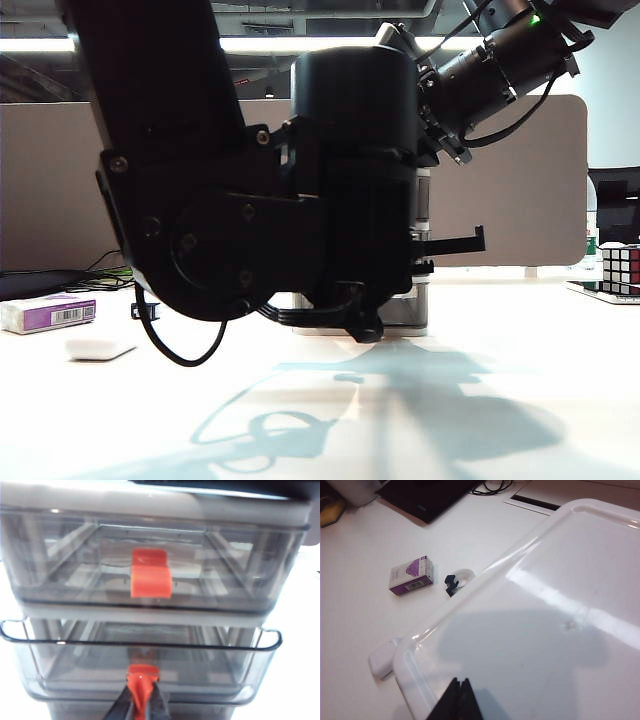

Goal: Open the second layer of the drawer on the table, pick up the earphone case on the table and put it in, and finally close the drawer.

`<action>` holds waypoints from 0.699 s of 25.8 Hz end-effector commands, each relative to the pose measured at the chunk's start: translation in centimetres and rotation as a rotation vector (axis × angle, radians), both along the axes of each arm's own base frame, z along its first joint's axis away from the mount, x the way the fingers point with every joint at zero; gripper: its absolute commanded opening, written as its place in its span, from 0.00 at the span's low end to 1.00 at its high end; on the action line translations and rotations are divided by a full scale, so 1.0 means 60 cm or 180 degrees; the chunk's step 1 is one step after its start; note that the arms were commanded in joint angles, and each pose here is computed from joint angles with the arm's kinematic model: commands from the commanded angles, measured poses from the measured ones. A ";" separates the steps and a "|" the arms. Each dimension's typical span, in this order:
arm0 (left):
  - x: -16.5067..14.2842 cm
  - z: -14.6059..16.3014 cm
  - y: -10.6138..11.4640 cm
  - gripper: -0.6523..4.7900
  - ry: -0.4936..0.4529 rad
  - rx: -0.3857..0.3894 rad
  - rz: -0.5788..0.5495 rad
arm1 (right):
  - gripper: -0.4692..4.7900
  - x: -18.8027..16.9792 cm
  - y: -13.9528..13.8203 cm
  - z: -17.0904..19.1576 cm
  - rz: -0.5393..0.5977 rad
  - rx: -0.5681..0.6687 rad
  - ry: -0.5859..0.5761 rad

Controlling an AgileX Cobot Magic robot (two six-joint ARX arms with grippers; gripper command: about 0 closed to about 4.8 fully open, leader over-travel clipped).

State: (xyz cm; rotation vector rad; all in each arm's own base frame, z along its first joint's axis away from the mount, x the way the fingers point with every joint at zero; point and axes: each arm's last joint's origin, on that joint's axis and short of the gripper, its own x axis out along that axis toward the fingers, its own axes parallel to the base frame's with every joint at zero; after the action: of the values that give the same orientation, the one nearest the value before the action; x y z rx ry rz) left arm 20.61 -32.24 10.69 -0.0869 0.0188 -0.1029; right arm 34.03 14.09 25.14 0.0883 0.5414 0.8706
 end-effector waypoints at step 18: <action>-0.087 0.020 -0.004 0.11 -0.0025 0.0196 0.0005 | 0.08 0.001 0.000 -0.019 -0.0056 -0.0097 0.0177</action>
State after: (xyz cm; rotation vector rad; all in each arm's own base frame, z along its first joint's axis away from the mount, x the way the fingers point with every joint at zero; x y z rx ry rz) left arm 15.78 -32.43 11.10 -0.0002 0.0322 -0.0951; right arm 34.19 14.14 25.06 0.0867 0.5331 0.8680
